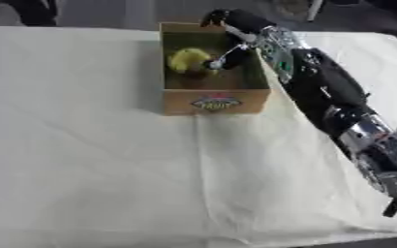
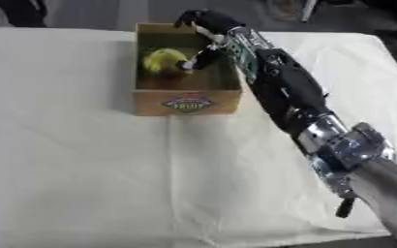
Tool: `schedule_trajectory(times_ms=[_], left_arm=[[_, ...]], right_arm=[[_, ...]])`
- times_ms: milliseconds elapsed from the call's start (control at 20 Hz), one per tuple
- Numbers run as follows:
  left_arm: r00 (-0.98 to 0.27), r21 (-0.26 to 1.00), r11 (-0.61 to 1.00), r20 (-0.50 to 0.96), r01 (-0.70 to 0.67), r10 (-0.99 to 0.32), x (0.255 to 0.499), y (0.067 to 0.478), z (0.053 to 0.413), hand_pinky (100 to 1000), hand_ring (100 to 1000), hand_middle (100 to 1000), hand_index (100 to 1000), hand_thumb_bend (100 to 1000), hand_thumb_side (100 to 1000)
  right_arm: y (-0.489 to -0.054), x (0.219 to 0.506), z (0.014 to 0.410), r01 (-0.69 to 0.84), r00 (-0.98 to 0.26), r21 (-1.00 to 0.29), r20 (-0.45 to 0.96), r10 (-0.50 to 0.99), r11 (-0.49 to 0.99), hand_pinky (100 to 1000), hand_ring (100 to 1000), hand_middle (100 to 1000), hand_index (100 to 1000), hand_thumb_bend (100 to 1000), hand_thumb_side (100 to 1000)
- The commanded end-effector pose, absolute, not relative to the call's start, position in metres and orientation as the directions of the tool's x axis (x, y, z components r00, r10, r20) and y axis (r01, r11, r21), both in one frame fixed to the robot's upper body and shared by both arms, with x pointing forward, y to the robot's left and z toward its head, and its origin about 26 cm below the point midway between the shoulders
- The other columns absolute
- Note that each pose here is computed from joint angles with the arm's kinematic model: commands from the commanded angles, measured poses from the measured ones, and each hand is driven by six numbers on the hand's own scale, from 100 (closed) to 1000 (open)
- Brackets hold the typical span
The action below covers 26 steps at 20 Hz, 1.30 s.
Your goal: Pick up objects on the table and place them in the box.
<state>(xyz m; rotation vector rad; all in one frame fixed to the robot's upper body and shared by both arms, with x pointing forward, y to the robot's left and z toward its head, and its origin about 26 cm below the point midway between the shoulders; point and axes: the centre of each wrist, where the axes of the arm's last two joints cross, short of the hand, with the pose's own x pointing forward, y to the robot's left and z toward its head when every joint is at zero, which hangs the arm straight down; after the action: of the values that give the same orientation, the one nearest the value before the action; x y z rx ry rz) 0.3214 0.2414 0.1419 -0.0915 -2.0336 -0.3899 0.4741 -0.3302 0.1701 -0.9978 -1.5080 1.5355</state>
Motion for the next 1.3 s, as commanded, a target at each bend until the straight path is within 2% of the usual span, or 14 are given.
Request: schedule_trajectory(times_ms=[50,150,400,700,750,800,1300], left_arm=[[-0.504,0.239,0.943,0.859,0.23,-0.094,0.321,0.241,0.15,611,795,583,720,324,583],[-0.499,0.237,0.945,0.861,0.224,-0.098,0.32,0.242,0.148,611,795,583,720,324,583],[-0.487,0.233,0.95,0.867,0.207,-0.106,0.319,0.246,0.145,611,795,582,719,327,584],[-0.477,0.235,0.954,0.87,0.188,-0.12,0.319,0.25,0.142,611,795,582,719,330,586],[-0.475,0.236,0.954,0.871,0.185,-0.123,0.319,0.251,0.142,611,794,581,718,332,583],[-0.474,0.236,0.955,0.871,0.182,-0.125,0.319,0.252,0.141,611,794,581,718,330,586],[-0.468,0.24,0.958,0.873,0.159,-0.141,0.318,0.257,0.139,611,795,581,718,328,583]], right_arm=[[-0.329,0.471,0.193,0.075,-0.459,-0.997,-0.055,0.887,-0.023,906,914,908,922,452,396],[-0.326,0.466,0.197,0.117,-0.48,-0.992,-0.022,0.877,0.039,831,861,850,899,355,323],[-0.323,0.45,0.216,0.208,-0.548,-0.955,0.063,0.834,0.209,767,819,812,873,311,280],[-0.343,0.417,0.243,0.307,-0.578,-0.907,0.063,0.814,0.289,767,826,818,871,274,276],[-0.349,0.411,0.245,0.318,-0.569,-0.903,0.063,0.82,0.291,767,828,820,872,232,273],[-0.354,0.406,0.247,0.326,-0.561,-0.899,0.066,0.825,0.294,767,828,820,872,264,276],[-0.397,0.363,0.235,0.352,-0.477,-0.865,0.163,0.864,0.358,738,809,796,862,209,239]])
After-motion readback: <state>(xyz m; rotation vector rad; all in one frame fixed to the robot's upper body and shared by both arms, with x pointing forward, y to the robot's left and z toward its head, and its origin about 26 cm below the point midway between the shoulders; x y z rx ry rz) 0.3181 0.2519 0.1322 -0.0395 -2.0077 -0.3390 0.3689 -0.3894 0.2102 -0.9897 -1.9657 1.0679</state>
